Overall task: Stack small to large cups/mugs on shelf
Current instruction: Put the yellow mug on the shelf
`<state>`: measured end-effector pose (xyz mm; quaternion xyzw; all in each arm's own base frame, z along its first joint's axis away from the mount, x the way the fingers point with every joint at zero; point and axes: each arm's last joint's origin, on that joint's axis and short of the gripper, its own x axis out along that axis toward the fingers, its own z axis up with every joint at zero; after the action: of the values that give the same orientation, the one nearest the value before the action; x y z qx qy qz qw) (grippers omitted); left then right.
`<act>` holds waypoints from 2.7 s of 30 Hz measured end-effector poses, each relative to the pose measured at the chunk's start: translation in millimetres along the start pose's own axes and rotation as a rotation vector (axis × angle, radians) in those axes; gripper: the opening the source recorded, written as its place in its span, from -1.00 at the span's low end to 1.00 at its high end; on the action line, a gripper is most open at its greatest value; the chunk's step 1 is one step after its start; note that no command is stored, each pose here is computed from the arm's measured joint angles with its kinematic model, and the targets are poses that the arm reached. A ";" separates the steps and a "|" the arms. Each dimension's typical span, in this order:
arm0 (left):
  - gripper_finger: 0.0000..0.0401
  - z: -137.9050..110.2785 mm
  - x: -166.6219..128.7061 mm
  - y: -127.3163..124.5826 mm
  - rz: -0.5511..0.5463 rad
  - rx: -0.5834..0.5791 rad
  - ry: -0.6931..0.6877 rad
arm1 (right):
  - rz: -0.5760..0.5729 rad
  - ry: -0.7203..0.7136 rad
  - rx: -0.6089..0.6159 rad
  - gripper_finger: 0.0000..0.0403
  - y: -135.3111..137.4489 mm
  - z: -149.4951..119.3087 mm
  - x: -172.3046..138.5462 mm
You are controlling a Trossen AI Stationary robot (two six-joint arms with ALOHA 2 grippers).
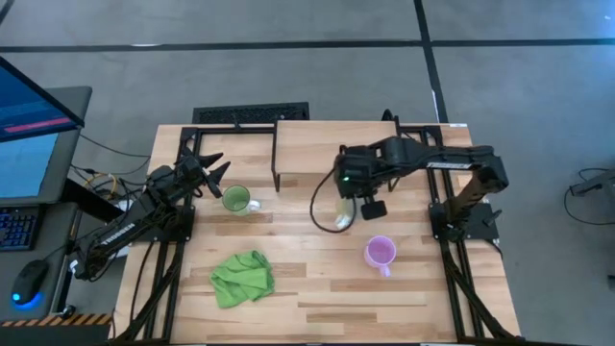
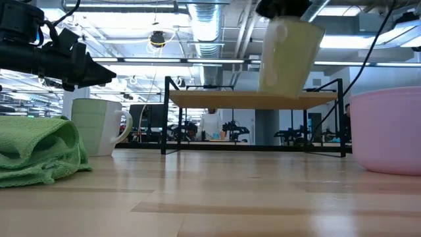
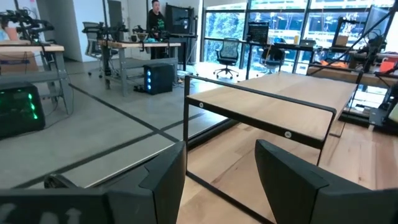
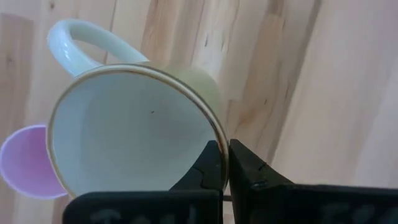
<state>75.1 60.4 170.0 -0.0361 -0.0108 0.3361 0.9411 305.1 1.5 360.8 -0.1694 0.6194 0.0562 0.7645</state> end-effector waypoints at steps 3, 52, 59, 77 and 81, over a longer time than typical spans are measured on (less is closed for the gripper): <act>-0.08 0.0 0.0 0.0 0.000 0.000 0.000 | -0.009 -0.023 -0.031 -0.91 2.6 -8.4 -19.6; -0.08 0.0 0.0 0.0 0.001 -0.031 0.000 | -0.101 -0.075 -0.240 -0.91 -110.2 -102.3 -64.1; -0.08 0.0 0.0 0.0 0.001 -0.061 0.000 | -0.075 -0.102 -0.229 -0.91 -114.6 -104.9 -62.3; -0.08 0.0 0.0 0.0 0.001 -0.061 0.000 | -0.110 -0.052 -0.292 -0.91 -126.4 -119.6 -62.7; -0.08 0.0 0.0 0.0 0.001 -0.064 0.000 | -0.102 -0.046 -0.313 -0.91 -129.0 -118.9 -59.6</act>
<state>75.0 60.5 170.0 -0.0662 -0.0215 0.3359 0.9393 219.4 -151.0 422.0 -0.3162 0.5762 0.1169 0.7445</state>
